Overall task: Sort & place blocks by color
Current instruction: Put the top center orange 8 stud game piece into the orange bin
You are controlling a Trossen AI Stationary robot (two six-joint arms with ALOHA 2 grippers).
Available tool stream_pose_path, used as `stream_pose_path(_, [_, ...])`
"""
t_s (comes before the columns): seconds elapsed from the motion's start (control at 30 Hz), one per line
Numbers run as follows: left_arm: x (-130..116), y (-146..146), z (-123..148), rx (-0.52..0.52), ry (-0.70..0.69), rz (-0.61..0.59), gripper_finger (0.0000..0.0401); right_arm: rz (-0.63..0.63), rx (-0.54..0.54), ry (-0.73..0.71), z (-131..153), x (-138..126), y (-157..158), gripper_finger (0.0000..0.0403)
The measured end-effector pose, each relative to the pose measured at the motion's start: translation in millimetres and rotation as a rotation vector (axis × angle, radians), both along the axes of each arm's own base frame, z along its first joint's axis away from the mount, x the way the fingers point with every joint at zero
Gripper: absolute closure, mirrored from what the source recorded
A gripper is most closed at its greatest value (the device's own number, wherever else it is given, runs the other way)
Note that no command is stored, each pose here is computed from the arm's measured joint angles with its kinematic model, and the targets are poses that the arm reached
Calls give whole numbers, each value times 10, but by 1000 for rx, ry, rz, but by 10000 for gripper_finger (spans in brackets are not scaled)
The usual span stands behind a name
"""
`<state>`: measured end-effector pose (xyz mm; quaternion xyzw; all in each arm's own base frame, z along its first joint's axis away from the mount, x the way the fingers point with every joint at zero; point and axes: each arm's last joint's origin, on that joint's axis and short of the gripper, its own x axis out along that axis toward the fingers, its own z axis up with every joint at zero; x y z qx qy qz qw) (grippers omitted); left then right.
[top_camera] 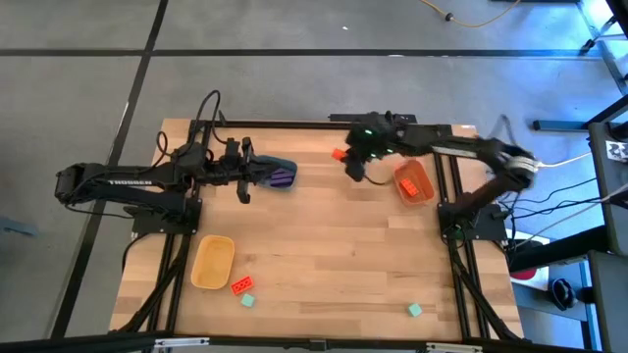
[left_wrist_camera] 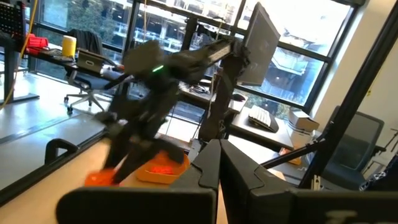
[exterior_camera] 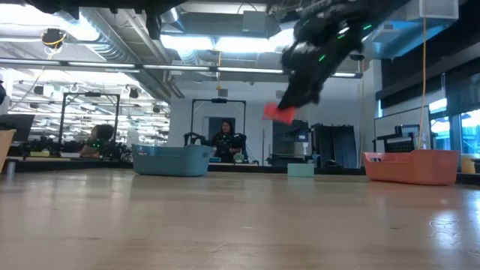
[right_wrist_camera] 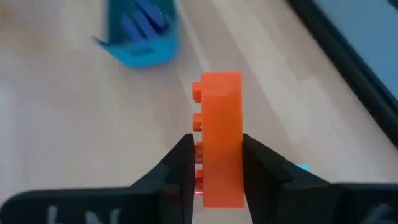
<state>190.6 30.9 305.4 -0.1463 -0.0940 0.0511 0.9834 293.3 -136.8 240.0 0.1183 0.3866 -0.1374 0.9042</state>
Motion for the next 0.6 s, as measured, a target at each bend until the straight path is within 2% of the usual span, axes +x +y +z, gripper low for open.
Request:
stream_pose_path(0.17, [1, -2, -1, -23, -1, -12, 401, -39, 66, -217, 107, -448, 504, 307])
stream_pose_path(0.3, [1, -2, -3, -24, 1, -12, 401, 1, 116, -455, 159, -709, 887, 307])
stream_pose_path(0.47, [1, -2, -5, -24, 3, -12, 401, 8, 115, -723, 311, -867, 1150, 307])
stream_pose_path(0.6, [1, -3, -5, -23, 3, -15, 401, 26, 103, -821, 407, -874, 1202, 307])
